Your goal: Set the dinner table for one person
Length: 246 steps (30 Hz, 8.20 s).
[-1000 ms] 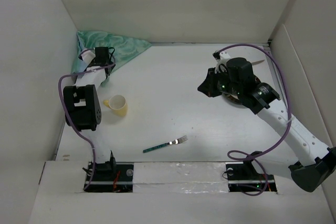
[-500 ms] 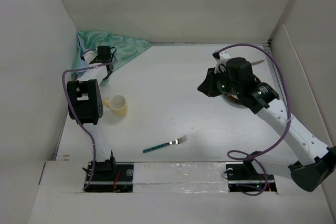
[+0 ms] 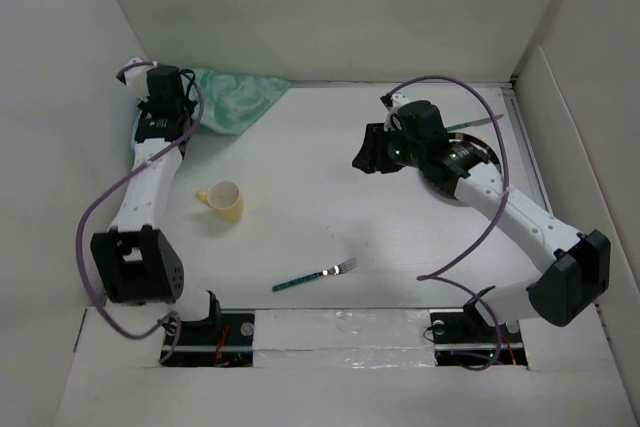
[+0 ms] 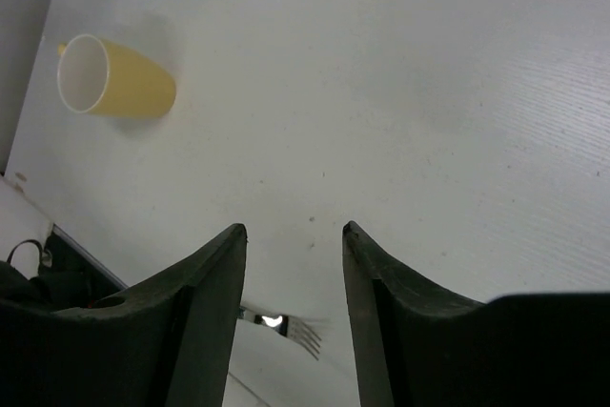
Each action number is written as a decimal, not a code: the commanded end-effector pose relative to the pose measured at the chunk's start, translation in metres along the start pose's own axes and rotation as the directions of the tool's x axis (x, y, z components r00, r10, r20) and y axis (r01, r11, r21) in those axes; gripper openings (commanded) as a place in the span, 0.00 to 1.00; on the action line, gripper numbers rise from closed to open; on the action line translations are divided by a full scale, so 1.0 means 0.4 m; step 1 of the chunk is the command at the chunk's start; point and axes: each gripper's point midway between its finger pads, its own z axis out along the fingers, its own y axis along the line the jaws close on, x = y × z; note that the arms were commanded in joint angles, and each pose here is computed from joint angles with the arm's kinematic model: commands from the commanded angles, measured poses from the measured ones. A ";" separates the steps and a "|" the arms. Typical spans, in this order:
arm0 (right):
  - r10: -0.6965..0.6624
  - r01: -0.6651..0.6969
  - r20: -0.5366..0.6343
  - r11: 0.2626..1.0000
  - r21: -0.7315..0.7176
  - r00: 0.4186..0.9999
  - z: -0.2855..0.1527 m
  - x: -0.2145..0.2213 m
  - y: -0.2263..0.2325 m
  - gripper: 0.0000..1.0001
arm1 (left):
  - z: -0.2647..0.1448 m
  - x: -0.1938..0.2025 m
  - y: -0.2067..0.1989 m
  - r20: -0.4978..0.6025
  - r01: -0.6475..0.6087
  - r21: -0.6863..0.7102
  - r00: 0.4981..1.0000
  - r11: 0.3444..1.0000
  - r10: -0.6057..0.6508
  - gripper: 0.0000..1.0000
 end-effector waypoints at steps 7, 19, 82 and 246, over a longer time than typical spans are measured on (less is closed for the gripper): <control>0.100 -0.086 0.191 0.993 -0.078 0.976 0.071 -0.169 0.048 0.63 | -0.285 -0.199 -0.118 0.129 0.021 0.366 0.989 0.930 -0.073 0.00; 0.169 -0.168 0.218 0.986 -0.022 0.961 0.047 -0.170 -0.005 0.73 | -0.436 -0.233 -0.423 0.009 0.016 0.798 0.999 0.602 -0.039 0.00; 0.510 -0.468 0.036 0.757 0.457 0.859 0.548 0.175 -0.276 0.12 | -0.711 0.069 -0.040 -0.089 0.014 0.729 0.993 0.685 0.074 0.00; 0.337 -0.334 0.037 0.905 0.262 0.941 -0.021 0.158 -0.329 0.01 | -0.182 0.613 0.171 -0.277 -0.181 0.068 0.941 0.981 0.193 0.38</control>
